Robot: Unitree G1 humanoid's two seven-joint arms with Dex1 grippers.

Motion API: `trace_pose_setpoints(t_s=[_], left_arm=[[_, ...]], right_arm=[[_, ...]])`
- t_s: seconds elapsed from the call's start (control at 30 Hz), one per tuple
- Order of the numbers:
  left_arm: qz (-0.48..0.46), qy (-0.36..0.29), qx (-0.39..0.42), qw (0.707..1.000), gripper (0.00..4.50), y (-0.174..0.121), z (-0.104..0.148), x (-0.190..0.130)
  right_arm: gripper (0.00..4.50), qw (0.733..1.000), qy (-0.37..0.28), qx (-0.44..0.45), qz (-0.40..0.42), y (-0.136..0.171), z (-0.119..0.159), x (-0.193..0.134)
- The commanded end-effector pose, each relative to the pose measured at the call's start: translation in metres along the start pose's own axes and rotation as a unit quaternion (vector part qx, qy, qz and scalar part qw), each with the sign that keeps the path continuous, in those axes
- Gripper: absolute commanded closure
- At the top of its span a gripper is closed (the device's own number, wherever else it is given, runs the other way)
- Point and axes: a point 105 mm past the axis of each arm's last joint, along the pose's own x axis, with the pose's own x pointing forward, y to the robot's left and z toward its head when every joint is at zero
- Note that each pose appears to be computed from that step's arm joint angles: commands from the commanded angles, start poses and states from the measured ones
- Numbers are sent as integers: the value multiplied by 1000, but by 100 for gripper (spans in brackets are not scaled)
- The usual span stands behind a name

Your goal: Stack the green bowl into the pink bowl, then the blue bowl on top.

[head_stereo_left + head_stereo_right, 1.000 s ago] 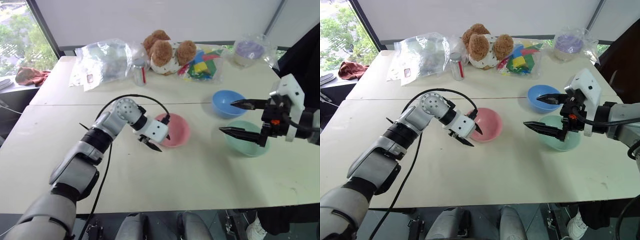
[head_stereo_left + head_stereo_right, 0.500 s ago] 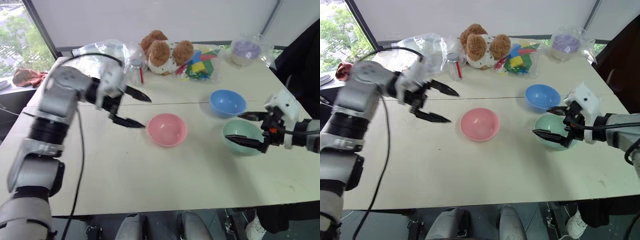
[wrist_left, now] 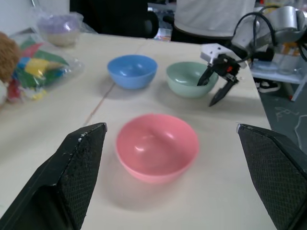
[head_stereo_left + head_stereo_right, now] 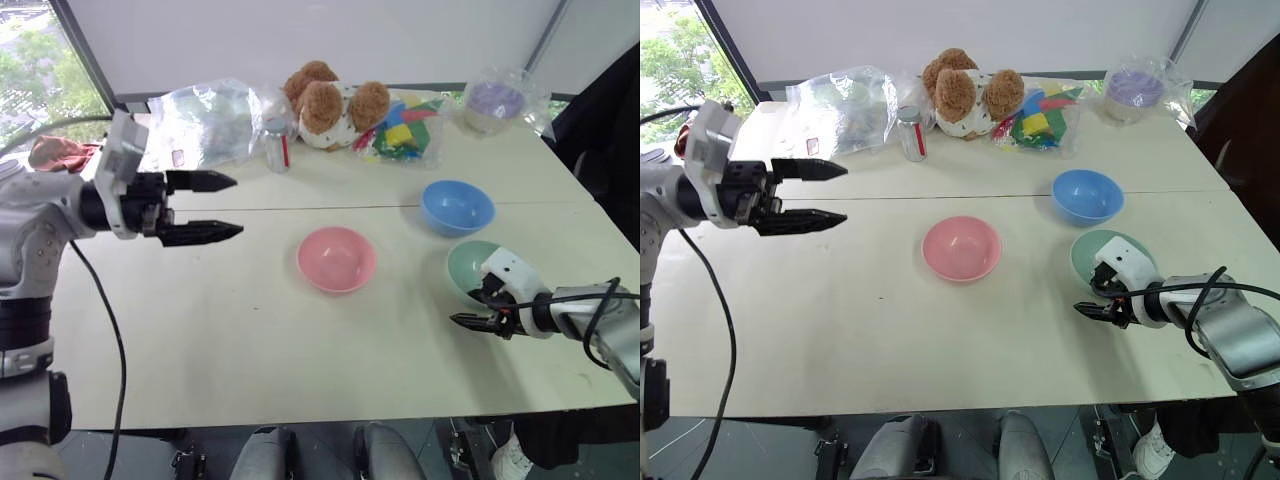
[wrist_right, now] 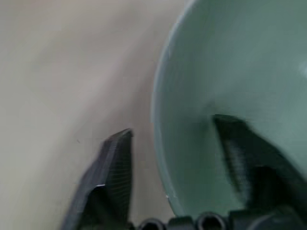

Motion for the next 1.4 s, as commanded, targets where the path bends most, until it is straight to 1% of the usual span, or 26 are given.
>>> trace_pose_setpoints(t_s=[0.03, 0.07, 0.1, 0.2, 0.3, 0.33, 0.4, 0.5, 0.6, 0.77, 0.83, 0.97, 1.03, 1.07, 1.1, 1.2, 1.27, 1.3, 1.37, 1.4], left_arm=[[20, 1, 33, 999, 0, 0, 13, -8], [28, -1, 34, 999, 0, 2, 14, -10], [35, -1, 37, 999, 0, 4, 15, -12], [50, -1, 46, 998, 0, 7, 19, -18], [62, -4, 55, 997, 0, 11, 23, -20], [66, -6, 57, 996, 0, 12, 25, -21], [70, -8, 59, 996, 0, 14, 27, -22], [76, -10, 61, 995, 0, 16, 28, -22], [81, -5, 66, 995, 0, 16, 28, -23], [95, -2, 67, 993, 0, 11, 28, -28], [101, 1, 66, 993, 0, 8, 27, -29], [112, 6, 65, 992, 0, 3, 25, -32], [115, 8, 65, 991, 0, 2, 24, -32], [116, 9, 66, 991, 0, 1, 23, -32], [117, 9, 66, 991, 0, 1, 23, -32], [121, 10, 66, 990, 0, 0, 22, -32], [122, 9, 65, 990, 0, 1, 22, -32], [123, 9, 65, 990, 0, 1, 21, -31], [121, 9, 65, 990, 0, 1, 20, -30], [120, 7, 65, 991, 0, 1, 20, -29]], right_arm=[[385, 999, -18, -32, -5, -5, 15, -7], [436, 999, -21, -46, -8, -6, 19, -10], [444, 997, -24, -66, -11, -7, 24, -14], [444, 991, -50, -127, 8, 2, 49, -29], [444, 974, -116, -183, 62, 26, 93, -42], [444, 967, -132, -202, 78, 34, 104, -43], [444, 951, -154, -246, 103, 46, 123, -39], [444, 925, -187, -298, 147, 66, 150, -25], [444, 902, -179, -348, 180, 81, 157, -6], [444, 881, -183, -392, 192, 88, 172, 22], [444, 878, -188, -397, 190, 87, 180, 29], [444, 870, -182, -415, 195, 87, 183, 40], [365, 870, -179, -412, 203, 87, 183, 41], [335, 870, -179, -410, 208, 88, 184, 42], [290, 869, -179, -409, 213, 89, 184, 41], [132, 864, -191, -409, 223, 93, 189, 35], [25, 867, -218, -397, 210, 88, 202, 23], [6, 871, -235, -383, 197, 82, 210, 16], [6, 889, -259, -348, 149, 57, 223, 0], [6, 902, -260, -326, 117, 39, 224, -6]])
